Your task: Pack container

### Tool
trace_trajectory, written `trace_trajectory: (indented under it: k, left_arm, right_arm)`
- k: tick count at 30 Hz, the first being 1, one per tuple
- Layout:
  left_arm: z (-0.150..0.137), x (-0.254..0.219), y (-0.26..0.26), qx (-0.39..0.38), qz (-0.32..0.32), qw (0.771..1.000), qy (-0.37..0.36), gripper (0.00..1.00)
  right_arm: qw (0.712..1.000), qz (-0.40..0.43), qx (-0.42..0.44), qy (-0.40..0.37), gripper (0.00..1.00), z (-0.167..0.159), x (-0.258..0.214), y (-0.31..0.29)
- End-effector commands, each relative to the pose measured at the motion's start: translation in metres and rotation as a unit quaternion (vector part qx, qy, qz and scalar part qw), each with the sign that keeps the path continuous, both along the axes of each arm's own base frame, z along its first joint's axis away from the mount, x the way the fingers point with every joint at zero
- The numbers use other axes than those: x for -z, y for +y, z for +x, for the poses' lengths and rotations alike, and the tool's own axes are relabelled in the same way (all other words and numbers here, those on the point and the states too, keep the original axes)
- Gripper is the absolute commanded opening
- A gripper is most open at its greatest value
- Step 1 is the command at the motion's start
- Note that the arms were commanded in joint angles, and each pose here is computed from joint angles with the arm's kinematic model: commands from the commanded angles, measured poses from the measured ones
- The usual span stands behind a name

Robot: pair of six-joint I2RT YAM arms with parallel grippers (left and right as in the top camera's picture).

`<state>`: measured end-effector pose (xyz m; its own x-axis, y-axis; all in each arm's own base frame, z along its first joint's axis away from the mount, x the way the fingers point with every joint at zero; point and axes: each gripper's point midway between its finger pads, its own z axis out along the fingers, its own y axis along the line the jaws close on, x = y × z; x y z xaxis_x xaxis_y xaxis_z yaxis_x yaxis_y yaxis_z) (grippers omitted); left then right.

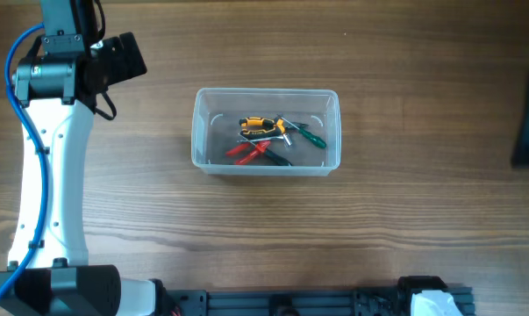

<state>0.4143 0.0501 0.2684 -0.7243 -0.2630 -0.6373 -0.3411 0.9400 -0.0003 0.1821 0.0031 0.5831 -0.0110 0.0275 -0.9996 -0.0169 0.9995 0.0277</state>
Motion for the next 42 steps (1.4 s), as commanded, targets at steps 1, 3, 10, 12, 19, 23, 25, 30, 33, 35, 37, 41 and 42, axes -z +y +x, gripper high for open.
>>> trace_trajectory:
  k: [1, 3, 10, 12, 19, 23, 25, 30, 33, 35, 37, 41, 42]
  left_arm:
    - [-0.001, -0.005, 0.001, -0.008, -0.006, 1.000, -0.009, 1.00]
    - [-0.001, -0.005, 0.001, -0.008, -0.006, 1.000, -0.009, 1.00]
    - [-0.001, -0.005, 0.001, -0.008, -0.007, 1.000, -0.009, 1.00]
    - [-0.001, -0.005, 0.001, -0.008, -0.006, 1.000, -0.009, 1.00]
    - [-0.001, -0.005, 0.001, -0.008, -0.006, 1.000, -0.009, 1.00]
    - [-0.001, -0.005, 0.001, -0.008, -0.006, 1.000, -0.009, 1.00]
    - [-0.001, -0.005, 0.001, -0.008, -0.006, 1.000, -0.009, 1.00]
    - [-0.001, -0.005, 0.001, -0.008, -0.006, 1.000, -0.009, 1.00]
    - [-0.001, -0.005, 0.001, -0.008, -0.006, 1.000, -0.009, 1.00]
    - [-0.001, -0.005, 0.001, -0.008, -0.006, 1.000, -0.009, 1.00]
    - [-0.001, -0.005, 0.001, -0.008, -0.006, 1.000, -0.009, 1.00]
    - [-0.001, -0.005, 0.001, -0.008, -0.006, 1.000, -0.009, 1.00]
    - [-0.001, -0.005, 0.001, -0.008, -0.006, 1.000, -0.009, 1.00]
  right_arm:
    - [0.999, -0.021, 0.030, -0.033, 1.00, -0.019, 0.010, -0.010]
    - [0.997, -0.033, 0.031, -0.062, 1.00, -0.027, 0.014, -0.010]
    - [0.992, -0.028, 0.032, -0.116, 1.00, -0.030, 0.087, -0.010]
    - [0.992, -0.008, 0.031, -0.125, 1.00, -0.023, 0.111, -0.010]
    - [0.985, -0.009, 0.018, -0.169, 1.00, 0.007, 0.183, -0.005]
    - [0.988, -0.013, -0.011, -0.155, 1.00, 0.028, 0.229, 0.005]
    - [0.988, -0.014, -0.028, -0.150, 1.00, 0.035, 0.249, 0.011]
    - [0.989, 0.009, -0.036, -0.143, 1.00, 0.044, 0.282, 0.013]
    - [0.989, 0.025, -0.036, -0.143, 1.00, 0.047, 0.300, 0.012]
    - [0.988, 0.028, -0.037, -0.144, 1.00, 0.047, 0.310, 0.012]
    - [0.988, 0.028, -0.035, -0.145, 1.00, 0.047, 0.316, 0.011]
    - [0.990, 0.030, -0.031, -0.136, 1.00, 0.050, 0.323, 0.010]
    - [0.990, 0.036, -0.027, -0.132, 1.00, 0.051, 0.327, 0.009]
